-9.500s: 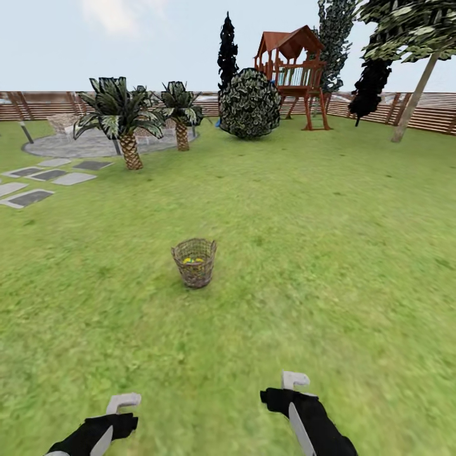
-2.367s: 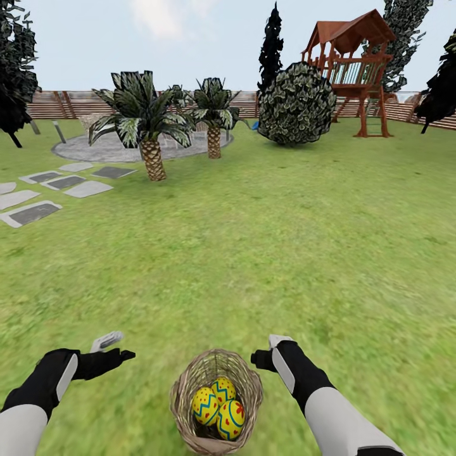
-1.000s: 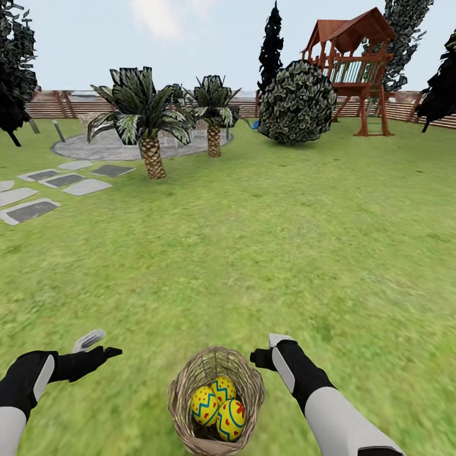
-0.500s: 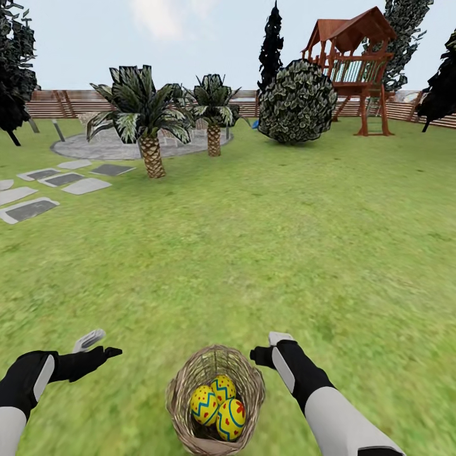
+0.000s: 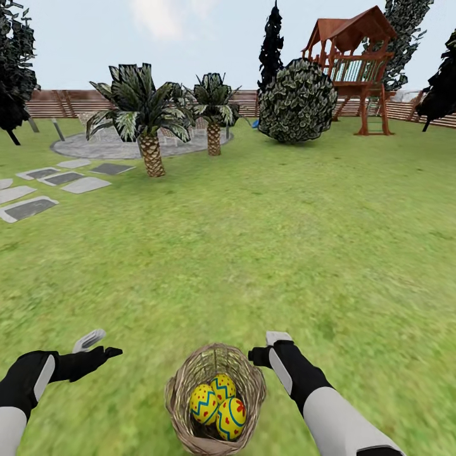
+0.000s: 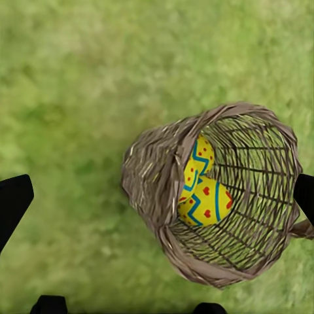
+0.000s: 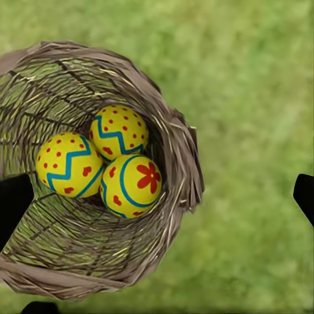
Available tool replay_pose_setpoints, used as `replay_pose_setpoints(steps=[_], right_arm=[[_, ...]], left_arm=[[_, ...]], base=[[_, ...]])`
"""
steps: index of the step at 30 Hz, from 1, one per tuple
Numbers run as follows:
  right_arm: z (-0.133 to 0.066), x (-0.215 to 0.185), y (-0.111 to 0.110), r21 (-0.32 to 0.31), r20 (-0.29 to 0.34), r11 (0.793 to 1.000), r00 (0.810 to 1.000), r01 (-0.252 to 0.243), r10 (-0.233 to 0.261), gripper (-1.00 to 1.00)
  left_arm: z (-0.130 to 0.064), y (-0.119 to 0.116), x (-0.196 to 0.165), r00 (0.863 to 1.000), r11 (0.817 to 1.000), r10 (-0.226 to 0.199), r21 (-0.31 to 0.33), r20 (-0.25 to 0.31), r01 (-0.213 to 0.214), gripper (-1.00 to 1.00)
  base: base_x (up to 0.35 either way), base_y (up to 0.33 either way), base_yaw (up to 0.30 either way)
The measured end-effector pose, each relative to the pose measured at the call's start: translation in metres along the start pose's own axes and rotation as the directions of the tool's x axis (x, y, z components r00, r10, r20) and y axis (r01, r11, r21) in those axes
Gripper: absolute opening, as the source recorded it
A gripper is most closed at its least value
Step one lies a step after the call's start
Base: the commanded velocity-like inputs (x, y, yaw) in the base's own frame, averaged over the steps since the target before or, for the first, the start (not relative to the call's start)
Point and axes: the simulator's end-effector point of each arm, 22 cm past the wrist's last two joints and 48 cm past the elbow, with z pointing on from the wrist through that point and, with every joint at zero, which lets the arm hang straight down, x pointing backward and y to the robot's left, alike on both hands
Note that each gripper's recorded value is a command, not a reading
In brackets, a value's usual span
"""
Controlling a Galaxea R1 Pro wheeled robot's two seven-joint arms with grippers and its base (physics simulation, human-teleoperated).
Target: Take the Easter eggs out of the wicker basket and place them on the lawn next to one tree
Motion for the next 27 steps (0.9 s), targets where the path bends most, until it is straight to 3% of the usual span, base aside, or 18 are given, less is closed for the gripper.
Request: replay_pose_setpoints(steps=[27], right_arm=[[0.041, 0.018, -0.006, 0.005, -0.002, 1.000, 1.000, 0.003, -0.003, 1.00]], left_arm=[[0.038, 0.018, 0.013, 1.000, 1.000, 0.001, 0.001, 0.001, -0.001, 1.00]], base=[[0.000, 0.000, 0.000]])
